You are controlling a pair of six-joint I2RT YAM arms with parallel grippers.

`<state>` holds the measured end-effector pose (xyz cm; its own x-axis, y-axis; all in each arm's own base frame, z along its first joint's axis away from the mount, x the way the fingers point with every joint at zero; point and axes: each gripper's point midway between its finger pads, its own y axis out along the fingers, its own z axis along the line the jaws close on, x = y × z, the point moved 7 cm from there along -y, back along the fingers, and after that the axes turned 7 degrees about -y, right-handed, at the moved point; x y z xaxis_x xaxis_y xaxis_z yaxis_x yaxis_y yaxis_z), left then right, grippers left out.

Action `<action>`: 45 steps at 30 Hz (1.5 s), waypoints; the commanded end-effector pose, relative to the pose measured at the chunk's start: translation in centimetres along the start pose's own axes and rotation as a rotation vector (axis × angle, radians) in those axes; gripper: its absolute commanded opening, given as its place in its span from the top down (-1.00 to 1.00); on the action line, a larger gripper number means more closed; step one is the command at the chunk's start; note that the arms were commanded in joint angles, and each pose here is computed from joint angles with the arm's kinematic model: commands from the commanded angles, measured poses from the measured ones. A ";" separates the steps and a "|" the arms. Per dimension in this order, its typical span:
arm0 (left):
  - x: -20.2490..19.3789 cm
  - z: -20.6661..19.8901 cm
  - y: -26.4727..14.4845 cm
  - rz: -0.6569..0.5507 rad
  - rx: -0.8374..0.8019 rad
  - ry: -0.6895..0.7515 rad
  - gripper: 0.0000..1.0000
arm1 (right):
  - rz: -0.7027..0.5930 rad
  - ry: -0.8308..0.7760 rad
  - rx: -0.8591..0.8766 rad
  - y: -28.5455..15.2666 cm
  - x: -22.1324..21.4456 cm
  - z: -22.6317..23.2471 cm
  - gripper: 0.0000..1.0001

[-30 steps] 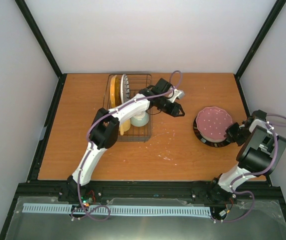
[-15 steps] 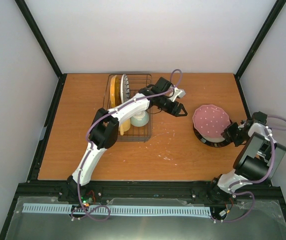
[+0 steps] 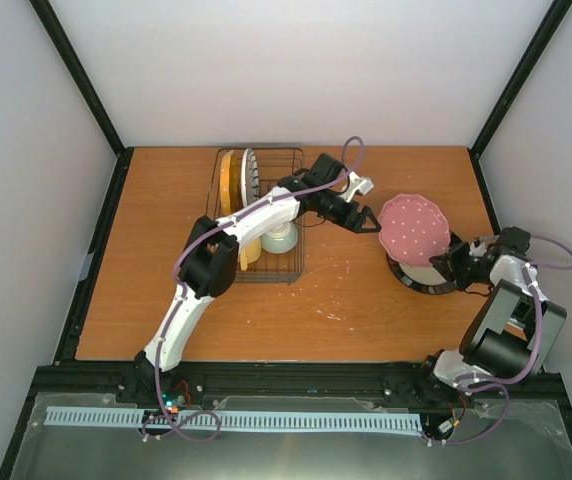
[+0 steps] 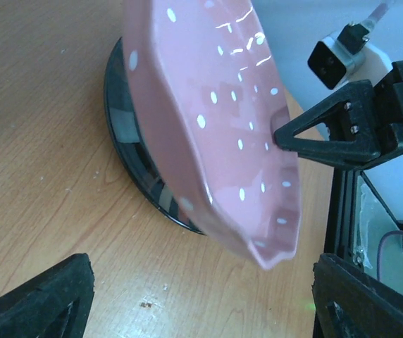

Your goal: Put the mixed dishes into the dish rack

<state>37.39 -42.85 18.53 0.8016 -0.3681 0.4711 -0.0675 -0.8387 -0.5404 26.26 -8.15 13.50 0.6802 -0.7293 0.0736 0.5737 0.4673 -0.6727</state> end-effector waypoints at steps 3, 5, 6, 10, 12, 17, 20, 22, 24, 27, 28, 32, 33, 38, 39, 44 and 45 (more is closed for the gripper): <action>1.7 -1.3 -0.2 -0.043 -0.105 0.007 -0.71 | 0.006 -0.127 0.180 -0.5 -0.9 4.0 0.94; 1.8 -1.5 -0.2 -0.048 -0.119 0.004 -0.71 | 0.015 -0.144 0.198 -0.5 -1.2 4.6 0.94; 1.9 -1.6 -0.1 -0.049 -0.123 0.001 -0.71 | 0.021 -0.152 0.211 -0.4 -1.4 5.0 0.94; 2.1 -1.7 0.0 -0.052 -0.141 -0.012 -0.67 | 0.045 -0.197 0.244 0.0 -2.4 6.6 0.94; 2.2 -1.8 0.0 -0.056 -0.148 -0.015 -0.57 | 0.050 -0.210 0.259 0.1 -2.7 7.0 0.94; 2.4 -2.0 -0.1 -0.059 -0.155 -0.026 -0.04 | 0.061 -0.227 0.287 0.1 -2.8 7.6 0.94; 2.5 -2.1 -0.3 -0.063 -0.148 -0.026 0.45 | 0.058 -0.241 0.299 0.0 -2.8 7.8 0.94; 2.5 -2.2 -0.4 -0.066 -0.146 -0.021 0.88 | 0.049 -0.256 0.302 -0.1 -2.6 8.1 0.94; 2.5 -2.3 -0.5 -0.065 -0.149 -0.019 0.99 | 0.038 -0.269 0.290 -0.2 -2.3 8.2 0.94; 2.6 -2.2 -0.9 -0.063 -0.135 -0.020 0.99 | 0.021 -0.287 0.279 -0.4 -1.9 8.5 0.47; 2.7 -2.2 -1.2 -0.066 -0.115 -0.018 0.99 | 0.015 -0.292 0.269 -0.5 -1.8 8.5 0.30; 4.2 -1.9 -4.3 -0.134 0.115 0.003 0.99 | -0.023 -0.336 0.193 -1.3 -1.3 8.6 0.17; 4.6 -1.7 -5.6 -0.154 0.182 -0.005 0.99 | -0.034 -0.346 0.158 -1.5 -1.2 8.5 0.17; 6.2 -1.9 -15.2 -0.331 0.505 -0.066 0.99 | -0.083 -0.358 0.037 -1.8 -0.6 7.5 0.17; 6.4 -2.1 -17.2 -0.372 0.570 -0.072 0.99 | -0.085 -0.354 0.035 -1.6 -0.6 7.2 0.17; 6.8 -5.2 -25.2 -0.575 0.807 -0.081 0.99 | -0.078 -0.313 0.059 -0.4 -0.6 6.1 0.17; 6.9 -6.1 -26.5 -0.617 0.817 -0.076 0.99 | -0.074 -0.307 0.066 -0.2 -0.5 6.0 0.17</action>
<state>42.87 -30.33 25.41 0.8571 -0.0794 0.5090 0.4382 -0.4069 -0.8015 28.39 -4.65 19.25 0.7403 -0.5672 0.3609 0.6485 0.4612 -0.6056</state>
